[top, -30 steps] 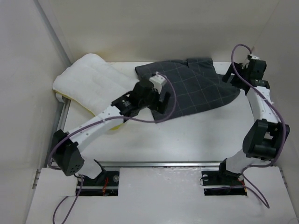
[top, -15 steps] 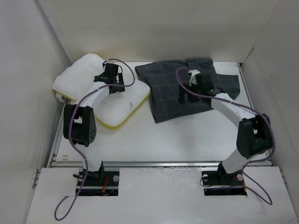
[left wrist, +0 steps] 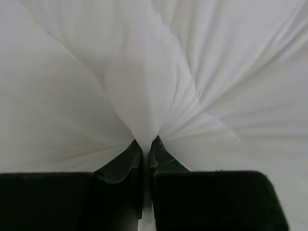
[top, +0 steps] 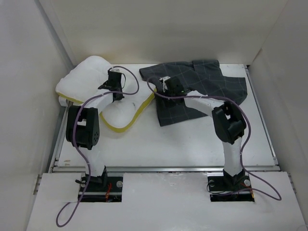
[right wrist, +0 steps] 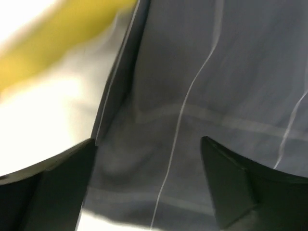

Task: Put the pillow into the pillowcase

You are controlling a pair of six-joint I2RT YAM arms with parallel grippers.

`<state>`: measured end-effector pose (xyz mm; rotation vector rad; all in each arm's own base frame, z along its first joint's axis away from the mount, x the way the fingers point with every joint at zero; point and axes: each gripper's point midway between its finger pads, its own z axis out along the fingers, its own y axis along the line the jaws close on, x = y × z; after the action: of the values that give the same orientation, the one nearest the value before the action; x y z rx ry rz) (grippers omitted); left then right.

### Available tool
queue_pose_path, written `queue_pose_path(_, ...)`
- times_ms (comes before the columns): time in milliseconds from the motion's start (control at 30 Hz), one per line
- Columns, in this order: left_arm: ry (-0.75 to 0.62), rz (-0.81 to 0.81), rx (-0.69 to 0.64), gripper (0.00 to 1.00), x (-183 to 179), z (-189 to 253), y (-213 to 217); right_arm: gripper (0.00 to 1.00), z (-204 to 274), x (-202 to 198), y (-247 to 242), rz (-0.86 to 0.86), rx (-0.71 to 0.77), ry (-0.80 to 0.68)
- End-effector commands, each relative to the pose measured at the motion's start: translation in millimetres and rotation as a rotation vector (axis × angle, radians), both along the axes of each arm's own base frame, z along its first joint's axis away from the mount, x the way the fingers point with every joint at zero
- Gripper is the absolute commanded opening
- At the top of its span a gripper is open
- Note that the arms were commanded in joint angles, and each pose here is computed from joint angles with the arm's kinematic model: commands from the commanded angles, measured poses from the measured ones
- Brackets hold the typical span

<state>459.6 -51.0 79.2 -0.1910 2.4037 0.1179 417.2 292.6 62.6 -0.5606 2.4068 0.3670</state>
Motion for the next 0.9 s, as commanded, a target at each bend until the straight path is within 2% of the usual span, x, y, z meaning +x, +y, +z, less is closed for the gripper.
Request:
queue_pose_path(0, 0.078, -0.104, -0.101, 0.00, -29.0, -19.6, -31.8, 0.90, 30.2, 41.0, 12.3, -0.067, 0.068, -0.081)
queue_pose_path(67, 0.016, -0.165, -0.178, 0.00, -36.9, 7.2, -50.2, 0.78, 17.5, 43.5, 7.9, -0.110, 0.077, -0.046)
queue_pose_path(100, -0.002, -0.166, -0.203, 0.00, -40.7, 16.2, -52.8, 0.59, 6.9, 44.2, -6.4, -0.147, 0.071, -0.018)
queue_pose_path(133, -0.023, -0.172, -0.218, 0.00, -44.5, 26.0, -60.0, 0.52, 5.9, 46.9, -11.0, -0.168, 0.087, -0.025)
queue_pose_path(167, -0.083, -0.172, -0.232, 0.00, -45.6, 51.1, -63.5, 0.49, 10.7, 46.1, -17.4, -0.182, 0.106, -0.027)
queue_pose_path(200, -0.089, -0.183, -0.244, 0.00, -52.4, 56.9, -71.0, 0.48, 8.6, 45.3, -24.9, -0.201, 0.110, -0.023)
queue_pose_path(267, -0.151, -0.196, -0.294, 0.00, -59.0, 88.7, -84.1, 0.38, -0.7, 39.4, -49.7, -0.239, 0.094, -0.001)
queue_pose_path(300, -0.168, -0.234, -0.302, 0.00, -65.3, 98.1, -97.6, 0.29, -1.7, 39.2, -59.2, -0.260, 0.083, -0.001)
queue_pose_path(333, -0.191, -0.227, -0.312, 0.00, -68.3, 110.1, -102.3, 0.13, -2.8, 42.1, -75.7, -0.297, 0.069, -0.004)
queue_pose_path(367, -0.194, -0.227, -0.313, 0.00, -74.5, 114.9, -105.4, 0.04, -10.6, 33.9, -85.8, -0.317, 0.061, 0.020)
queue_pose_path(400, -0.241, -0.239, -0.335, 0.00, -78.0, 135.9, -109.8, 0.00, -2.4, 31.0, -96.7, -0.341, 0.053, 0.008)
queue_pose_path(600, -0.295, -0.201, -0.324, 0.00, -88.3, 157.9, -103.1, 0.00, 2.9, 3.5, -144.7, -0.413, 0.018, 0.021)
queue_pose_path(800, -0.226, -0.250, -0.291, 0.00, -82.1, 132.6, -121.9, 0.00, 29.0, -17.4, -135.5, -0.299, 0.066, 0.013)
queue_pose_path(867, -0.237, -0.251, -0.286, 0.00, -81.7, 136.6, -124.3, 0.00, 39.8, -19.8, -133.7, -0.289, 0.084, 0.000)
